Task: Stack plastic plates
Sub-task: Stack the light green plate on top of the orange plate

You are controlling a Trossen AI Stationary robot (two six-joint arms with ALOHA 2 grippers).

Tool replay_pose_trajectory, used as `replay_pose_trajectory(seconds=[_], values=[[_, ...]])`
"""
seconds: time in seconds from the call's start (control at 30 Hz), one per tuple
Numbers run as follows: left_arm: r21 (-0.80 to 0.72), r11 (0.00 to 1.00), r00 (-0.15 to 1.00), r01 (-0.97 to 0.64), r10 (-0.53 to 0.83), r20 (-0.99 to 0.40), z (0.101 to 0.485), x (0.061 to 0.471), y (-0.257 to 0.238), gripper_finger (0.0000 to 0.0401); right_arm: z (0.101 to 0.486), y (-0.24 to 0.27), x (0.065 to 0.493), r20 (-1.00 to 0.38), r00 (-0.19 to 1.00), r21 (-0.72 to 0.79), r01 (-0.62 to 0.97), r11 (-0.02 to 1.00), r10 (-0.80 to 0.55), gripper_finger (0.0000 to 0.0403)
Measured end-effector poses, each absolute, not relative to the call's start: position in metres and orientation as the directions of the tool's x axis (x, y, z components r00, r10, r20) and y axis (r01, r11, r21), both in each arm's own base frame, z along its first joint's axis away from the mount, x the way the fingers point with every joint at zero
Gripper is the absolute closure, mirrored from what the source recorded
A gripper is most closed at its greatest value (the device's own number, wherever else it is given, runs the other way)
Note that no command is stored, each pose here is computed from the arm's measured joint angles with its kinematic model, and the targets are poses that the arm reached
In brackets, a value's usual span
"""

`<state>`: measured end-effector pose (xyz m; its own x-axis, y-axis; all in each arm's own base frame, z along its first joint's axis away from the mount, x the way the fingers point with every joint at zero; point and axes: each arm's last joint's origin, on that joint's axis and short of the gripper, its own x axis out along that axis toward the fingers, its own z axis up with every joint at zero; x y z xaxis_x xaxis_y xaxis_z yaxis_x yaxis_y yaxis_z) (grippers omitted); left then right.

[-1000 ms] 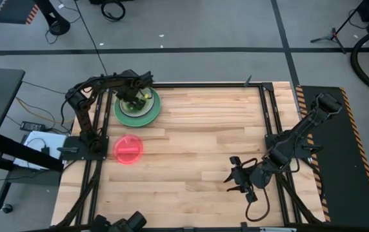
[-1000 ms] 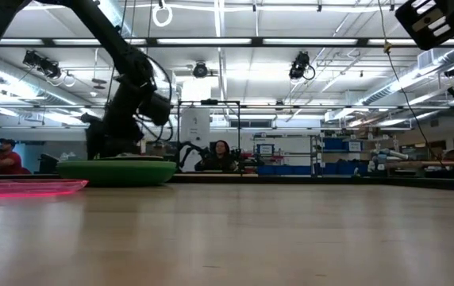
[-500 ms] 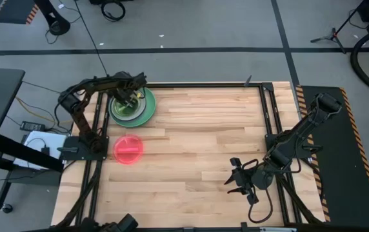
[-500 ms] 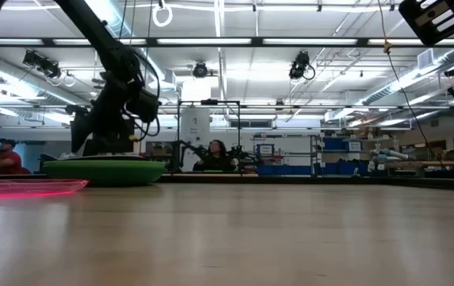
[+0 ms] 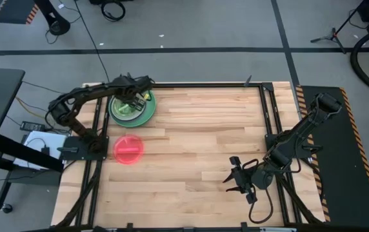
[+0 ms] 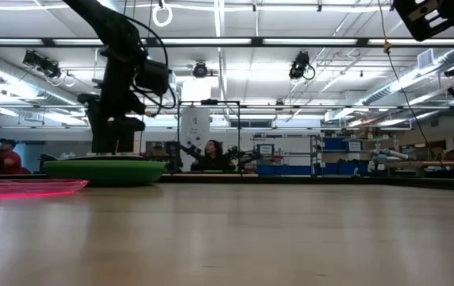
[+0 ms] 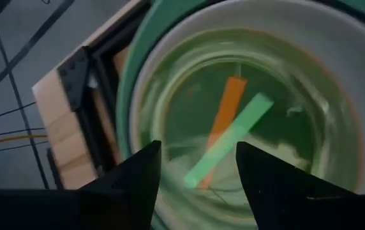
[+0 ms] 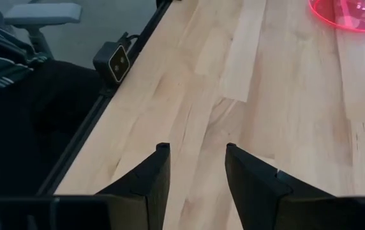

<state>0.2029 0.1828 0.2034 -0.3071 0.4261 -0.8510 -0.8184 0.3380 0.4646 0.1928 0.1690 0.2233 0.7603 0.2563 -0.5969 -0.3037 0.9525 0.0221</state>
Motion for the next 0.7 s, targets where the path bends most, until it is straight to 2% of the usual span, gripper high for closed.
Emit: replay_pose_trajectory(seconds=[0.33,0.6,0.7], values=[[0.505,0.347,-0.379,-0.79,0.371,-0.848,0.164,0.21,0.202,0.0201,0.224,0.17,0.193,-0.598,0.752,0.053,-0.306,0.951,0.275,0.0245],[0.386,0.4,-0.191,-0.831,0.446,-0.874,0.166,0.233,0.202,0.0209,0.223,0.169,0.193,-0.599,0.753,0.049,-0.306,0.951,0.273,0.0245],[0.379,0.419,-0.176,-0.825,0.447,-0.877,0.166,0.237,0.198,0.0209,0.224,0.169,0.193,-0.599,0.752,0.055,-0.304,0.951,0.275,0.0245]])
